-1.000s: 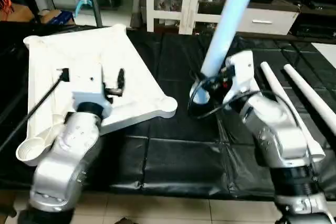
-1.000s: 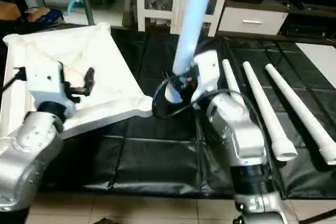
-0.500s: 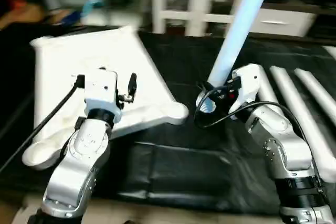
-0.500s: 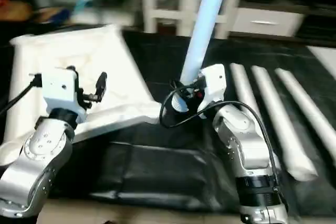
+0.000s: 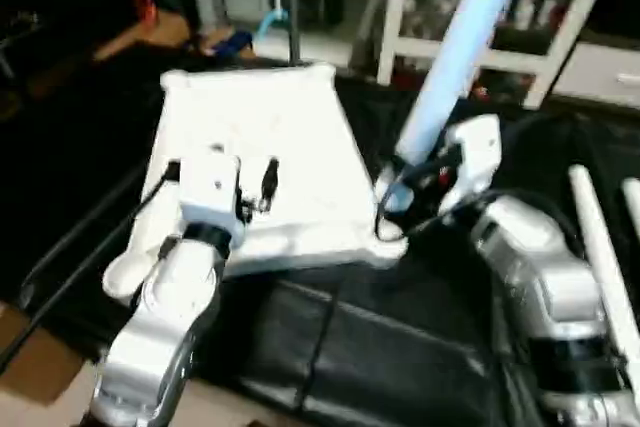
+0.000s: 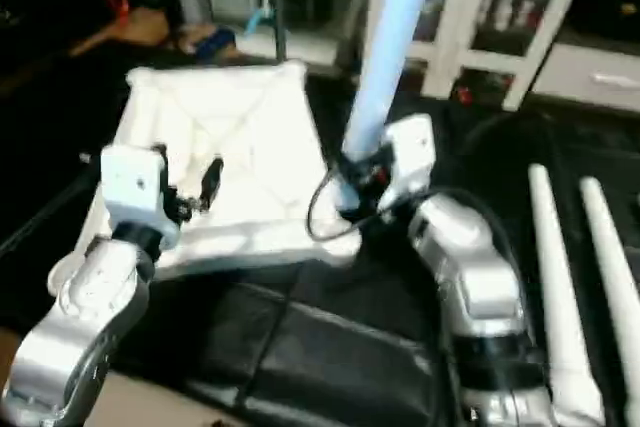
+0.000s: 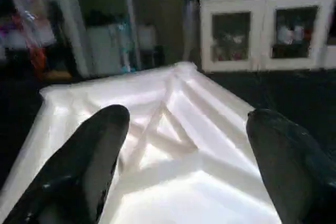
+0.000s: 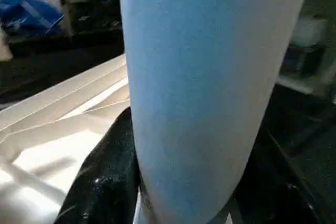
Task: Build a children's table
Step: Pick table leg, then insert table leg to table base
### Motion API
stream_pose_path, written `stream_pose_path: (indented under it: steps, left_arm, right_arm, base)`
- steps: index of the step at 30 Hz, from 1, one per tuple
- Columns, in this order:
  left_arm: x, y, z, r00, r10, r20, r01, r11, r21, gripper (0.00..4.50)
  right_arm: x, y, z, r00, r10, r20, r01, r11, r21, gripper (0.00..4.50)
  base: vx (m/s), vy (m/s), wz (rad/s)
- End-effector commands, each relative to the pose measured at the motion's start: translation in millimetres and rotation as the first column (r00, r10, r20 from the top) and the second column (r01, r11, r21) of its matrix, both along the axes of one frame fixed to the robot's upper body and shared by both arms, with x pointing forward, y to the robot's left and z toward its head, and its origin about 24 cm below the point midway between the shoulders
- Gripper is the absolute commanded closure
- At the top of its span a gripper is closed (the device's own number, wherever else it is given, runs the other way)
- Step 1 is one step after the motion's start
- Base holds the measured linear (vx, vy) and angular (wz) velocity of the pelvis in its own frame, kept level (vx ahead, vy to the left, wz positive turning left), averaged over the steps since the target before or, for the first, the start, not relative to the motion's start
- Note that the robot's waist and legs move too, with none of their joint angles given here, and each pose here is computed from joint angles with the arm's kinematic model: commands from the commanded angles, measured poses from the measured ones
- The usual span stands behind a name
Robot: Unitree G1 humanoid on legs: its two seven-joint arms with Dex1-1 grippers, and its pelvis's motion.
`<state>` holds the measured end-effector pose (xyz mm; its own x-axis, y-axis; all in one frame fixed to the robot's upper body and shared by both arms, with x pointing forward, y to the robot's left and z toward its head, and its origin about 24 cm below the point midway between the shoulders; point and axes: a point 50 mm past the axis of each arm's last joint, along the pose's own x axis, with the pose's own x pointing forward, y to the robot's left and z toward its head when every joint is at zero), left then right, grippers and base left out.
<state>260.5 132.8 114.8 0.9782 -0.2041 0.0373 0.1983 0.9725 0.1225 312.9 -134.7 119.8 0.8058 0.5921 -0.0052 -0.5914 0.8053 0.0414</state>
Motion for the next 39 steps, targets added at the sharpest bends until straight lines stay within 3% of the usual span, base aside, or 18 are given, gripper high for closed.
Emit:
stream_pose_path:
  steps: [1,6,13,16,19,22,24,25,26,27,28,31,33,34,37,39]
  left_arm:
    - [-4.5,-11.1,-2.6,0.992,-0.126,0.007,0.126,0.992,-0.023,0.46]
    - [-6.1,-18.2,-8.2,0.966,-0.258,-0.034,0.257,0.966,-0.027,0.11]
    - [4.0,-22.5,-22.4,0.881,-0.456,-0.128,0.466,0.882,0.062,0.06]
    - [6.8,-22.5,-29.0,0.831,-0.527,-0.178,0.544,0.837,0.061,0.06]
    - [13.0,-22.4,-42.5,0.753,-0.597,-0.278,0.637,0.767,0.079,0.06]
    - [25.0,-19.1,-43.4,0.787,-0.556,-0.265,0.602,0.786,0.139,0.06]
    - [28.0,-18.3,-41.0,0.808,-0.536,-0.246,0.574,0.810,0.120,0.06]
    - [31.5,-16.3,-33.8,0.861,-0.479,-0.172,0.501,0.858,0.114,0.06]
    - [31.0,-14.4,-30.4,0.902,-0.412,-0.130,0.423,0.903,0.074,0.06]
    - [31.0,-14.4,-30.4,0.902,-0.412,-0.130,0.423,0.903,0.074,0.06]
    - [30.4,-9.5,-26.5,0.950,-0.302,-0.079,0.303,0.953,0.011,0.06]
    - [20.1,5.4,-17.4,0.998,-0.064,0.003,0.063,0.986,-0.157,0.06]
    - [17.4,8.6,-16.3,1.000,-0.008,0.021,0.012,0.985,-0.171,0.06]
    - [11.6,15.3,-17.3,0.995,0.098,0.017,-0.092,0.974,-0.205,0.06]
    - [4.5,21.4,-21.2,0.988,0.155,0.001,-0.153,0.974,-0.170,0.06]
    - [2.5,22.5,-22.3,0.983,0.185,0.000,-0.183,0.972,-0.147,0.06]
  right_arm:
    - [3.1,-5.9,0.2,1.000,-0.014,-0.027,0.014,1.000,-0.002,2.62]
    - [7.4,-10.2,2.9,0.999,-0.018,-0.032,0.018,1.000,0.015,2.62]
    - [9.4,-16.2,11.8,0.997,0.034,0.065,-0.035,0.999,0.013,2.62]
    - [6.7,-19.7,9.8,0.996,0.084,0.030,-0.084,0.996,0.027,2.62]
    - [2.1,-24.3,7.9,0.989,0.146,-0.004,-0.146,0.989,0.011,2.62]
    - [2.1,-26.5,7.9,0.989,0.145,-0.004,-0.145,0.989,0.004,2.62]
    - [1.4,-27.3,8.4,0.990,0.138,0.000,-0.138,0.990,0.002,2.62]
    - [-1.6,-28.5,8.8,0.994,0.111,0.018,-0.111,0.994,0.008,2.62]
    - [-2.5,-30.0,6.1,0.998,0.055,0.013,-0.055,0.998,0.007,2.62]
    - [-2.5,-30.0,6.1,0.998,0.055,0.013,-0.055,0.998,0.007,2.62]
    - [-3.5,-32.4,1.7,1.000,-0.027,-0.008,0.027,0.999,0.018,2.62]
    - [-9.4,-36.1,-3.3,0.981,-0.191,-0.024,0.193,0.979,0.063,2.62]
    - [-11.0,-36.4,-3.6,0.977,-0.214,-0.020,0.215,0.974,0.069,2.62]
    - [-13.2,-34.3,-5.1,0.971,-0.238,-0.004,0.238,0.971,0.034,2.62]
    - [-10.9,-28.6,-4.5,0.967,-0.250,-0.040,0.253,0.965,0.072,2.62]
    - [-9.8,-24.6,-3.6,0.971,-0.237,-0.037,0.239,0.969,0.057,2.62]
  base:
    - [-0.025,0.058,-0.03]
    - [-0.077,0.048,-0.03]
    - [-0.099,0.020,-0.03]
    - [-0.061,0.029,-0.07]
    - [0.000,0.000,0.00]
    - [0.000,0.000,0.00]
    - [0.000,0.000,0.00]
    - [0.000,0.000,0.00]
    - [0.000,0.000,0.00]
    - [0.000,0.000,0.00]
    - [0.000,0.000,0.00]
    - [0.000,0.000,0.00]
    - [0.058,-0.017,-0.03]
    - [0.055,-0.016,-0.04]
    - [0.051,-0.012,-0.04]
    - [0.000,0.000,0.00]
